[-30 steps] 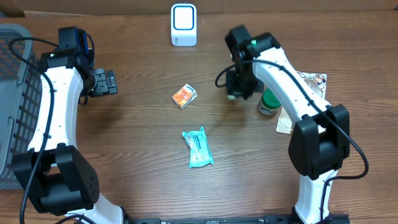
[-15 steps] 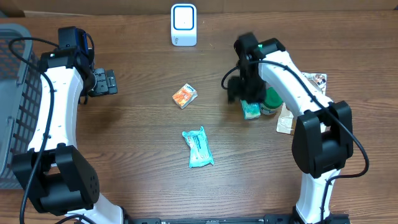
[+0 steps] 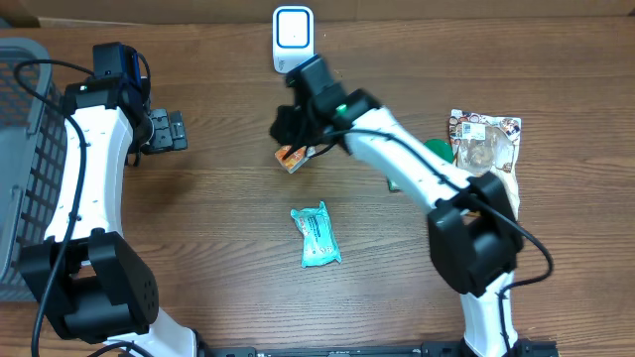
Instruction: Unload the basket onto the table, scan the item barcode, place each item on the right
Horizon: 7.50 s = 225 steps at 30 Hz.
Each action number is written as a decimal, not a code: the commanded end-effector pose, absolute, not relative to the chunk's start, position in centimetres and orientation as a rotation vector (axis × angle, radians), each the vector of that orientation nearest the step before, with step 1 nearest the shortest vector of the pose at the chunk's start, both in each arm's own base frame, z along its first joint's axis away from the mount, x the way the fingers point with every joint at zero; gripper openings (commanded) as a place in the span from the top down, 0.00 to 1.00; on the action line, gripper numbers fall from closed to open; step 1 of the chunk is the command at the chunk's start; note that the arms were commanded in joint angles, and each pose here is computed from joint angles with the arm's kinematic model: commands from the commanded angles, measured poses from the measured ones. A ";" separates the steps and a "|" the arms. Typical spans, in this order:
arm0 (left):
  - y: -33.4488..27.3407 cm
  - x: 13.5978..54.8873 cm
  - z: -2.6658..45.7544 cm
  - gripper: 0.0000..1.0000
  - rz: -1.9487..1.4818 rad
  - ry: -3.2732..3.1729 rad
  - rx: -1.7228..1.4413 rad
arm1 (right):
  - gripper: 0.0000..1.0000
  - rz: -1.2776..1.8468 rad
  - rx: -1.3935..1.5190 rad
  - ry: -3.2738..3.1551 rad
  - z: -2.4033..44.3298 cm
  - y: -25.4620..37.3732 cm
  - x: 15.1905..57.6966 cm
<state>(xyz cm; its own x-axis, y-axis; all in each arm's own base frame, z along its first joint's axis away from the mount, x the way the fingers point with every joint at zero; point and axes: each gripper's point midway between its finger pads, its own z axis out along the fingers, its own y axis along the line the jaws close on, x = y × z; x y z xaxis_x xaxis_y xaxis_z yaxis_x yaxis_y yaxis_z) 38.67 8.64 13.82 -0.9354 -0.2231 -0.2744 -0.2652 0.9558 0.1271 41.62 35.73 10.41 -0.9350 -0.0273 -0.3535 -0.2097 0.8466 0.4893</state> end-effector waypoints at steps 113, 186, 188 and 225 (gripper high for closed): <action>8.8 38.8 13.9 0.01 0.240 2.843 -0.372 | 0.96 -0.076 -0.019 2.138 30.5 18.4 51.3; 8.9 38.8 13.9 0.00 0.240 2.842 -0.372 | 0.96 0.086 0.021 3.046 18.2 14.3 35.0; 8.8 38.8 13.9 0.00 0.240 2.843 -0.372 | 0.96 0.068 0.071 3.100 16.7 13.0 34.4; 8.9 38.8 13.9 0.00 0.240 2.843 -0.372 | 0.51 0.469 -0.583 3.314 8.0 23.1 23.6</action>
